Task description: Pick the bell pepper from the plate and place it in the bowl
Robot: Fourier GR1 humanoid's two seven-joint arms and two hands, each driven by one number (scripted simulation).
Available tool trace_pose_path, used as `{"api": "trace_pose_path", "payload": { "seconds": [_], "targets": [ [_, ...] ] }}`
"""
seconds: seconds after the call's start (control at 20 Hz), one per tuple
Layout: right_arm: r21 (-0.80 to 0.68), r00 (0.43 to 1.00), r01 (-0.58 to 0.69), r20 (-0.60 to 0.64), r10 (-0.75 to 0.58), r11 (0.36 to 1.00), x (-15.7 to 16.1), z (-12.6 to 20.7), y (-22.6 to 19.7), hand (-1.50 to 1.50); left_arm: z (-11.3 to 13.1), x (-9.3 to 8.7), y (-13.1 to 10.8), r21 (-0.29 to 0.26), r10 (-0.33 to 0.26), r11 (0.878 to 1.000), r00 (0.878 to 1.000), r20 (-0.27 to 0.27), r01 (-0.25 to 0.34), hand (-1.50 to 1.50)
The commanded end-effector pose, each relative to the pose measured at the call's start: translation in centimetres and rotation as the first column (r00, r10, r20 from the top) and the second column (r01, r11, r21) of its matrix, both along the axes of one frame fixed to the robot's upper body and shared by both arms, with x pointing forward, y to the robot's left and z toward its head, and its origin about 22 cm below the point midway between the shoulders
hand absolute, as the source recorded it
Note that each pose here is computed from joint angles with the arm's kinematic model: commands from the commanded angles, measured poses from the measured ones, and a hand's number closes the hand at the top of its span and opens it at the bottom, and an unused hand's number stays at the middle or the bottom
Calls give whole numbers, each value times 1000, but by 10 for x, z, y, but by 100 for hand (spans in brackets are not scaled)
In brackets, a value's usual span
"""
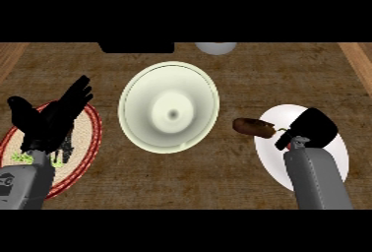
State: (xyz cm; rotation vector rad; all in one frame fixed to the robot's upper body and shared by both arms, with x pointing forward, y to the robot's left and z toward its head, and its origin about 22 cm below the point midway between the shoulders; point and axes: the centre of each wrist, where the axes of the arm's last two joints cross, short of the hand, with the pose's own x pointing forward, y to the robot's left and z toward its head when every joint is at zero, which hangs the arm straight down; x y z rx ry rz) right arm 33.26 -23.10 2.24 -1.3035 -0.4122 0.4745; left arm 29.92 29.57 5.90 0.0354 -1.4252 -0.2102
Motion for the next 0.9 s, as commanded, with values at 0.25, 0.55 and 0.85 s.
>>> {"api": "trace_pose_path", "payload": {
  "seconds": [0.25, 0.55, 0.85],
  "targets": [
    [95, 855, -513, -40, 518, 853, 1, 1, 15, 150, 0, -2, -4, -5, -14, 1000, 1000, -9, 14, 0],
    [211, 402, -898, 40, 915, 385, -1, 20, 9, 150, -3, -1, -13, -6, -22, 1000, 1000, -14, 22, 0],
    [149, 201, -972, 120, 972, 182, -12, 71, -71, 150, 12, -11, 6, -3, 7, 1000, 1000, -16, -7, 0]
  ]
}}
